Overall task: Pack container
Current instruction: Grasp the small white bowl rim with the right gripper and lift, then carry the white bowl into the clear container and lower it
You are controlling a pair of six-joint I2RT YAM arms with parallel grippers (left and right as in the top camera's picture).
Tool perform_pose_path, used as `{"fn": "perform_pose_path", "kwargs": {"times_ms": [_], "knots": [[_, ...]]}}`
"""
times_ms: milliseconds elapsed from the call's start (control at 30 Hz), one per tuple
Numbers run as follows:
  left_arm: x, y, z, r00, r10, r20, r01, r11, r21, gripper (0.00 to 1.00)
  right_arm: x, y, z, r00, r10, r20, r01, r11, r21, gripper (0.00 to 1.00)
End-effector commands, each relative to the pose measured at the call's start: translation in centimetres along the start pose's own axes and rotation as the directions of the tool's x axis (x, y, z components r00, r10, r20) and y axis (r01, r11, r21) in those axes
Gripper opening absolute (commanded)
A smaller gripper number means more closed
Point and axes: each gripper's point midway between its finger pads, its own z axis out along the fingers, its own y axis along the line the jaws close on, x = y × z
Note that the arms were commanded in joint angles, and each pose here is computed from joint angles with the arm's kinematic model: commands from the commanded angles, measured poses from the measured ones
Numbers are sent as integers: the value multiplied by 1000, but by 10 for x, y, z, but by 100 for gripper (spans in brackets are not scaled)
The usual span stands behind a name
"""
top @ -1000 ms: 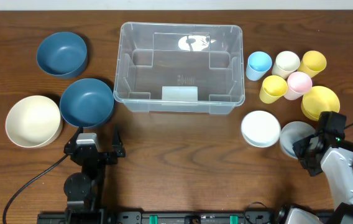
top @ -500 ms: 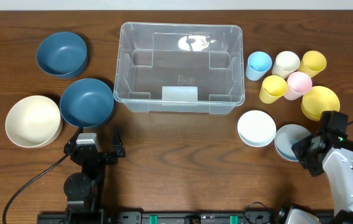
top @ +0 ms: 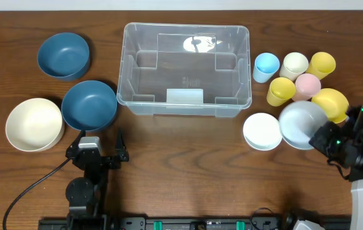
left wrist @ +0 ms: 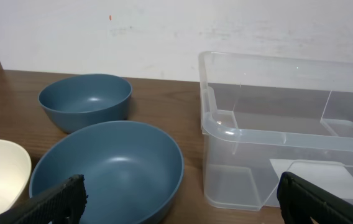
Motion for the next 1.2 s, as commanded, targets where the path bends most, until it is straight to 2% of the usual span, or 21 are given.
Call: {"fn": "perform_pose_path", "kwargs": {"times_ms": [0,167,333,467,600,800,1167], "knots": [[15,2,1,999,13,-46,-13,1000,-3,98,3,57,-22,982,-186,-10,181,962,-203,1],[15,1,1,999,13,-46,-13,1000,-3,98,6,125,-39,924,-382,1,363,879,-308,1],[15,2,1,999,13,-46,-13,1000,-3,98,4,196,-42,831,-554,35,533,777,-335,1],[15,1,1,999,13,-46,-13,1000,-3,98,-6,251,-35,751,-654,87,646,703,-298,1],[15,2,1,999,13,-46,-13,1000,-3,98,-26,288,-17,715,-685,137,698,690,-194,1],[15,1,1,999,13,-46,-13,1000,-3,98,-44,311,37,691,-710,138,722,687,-82,1],[15,1,1,999,13,-46,-13,1000,-3,98,-53,308,124,666,-742,75,738,671,78,1]]}}
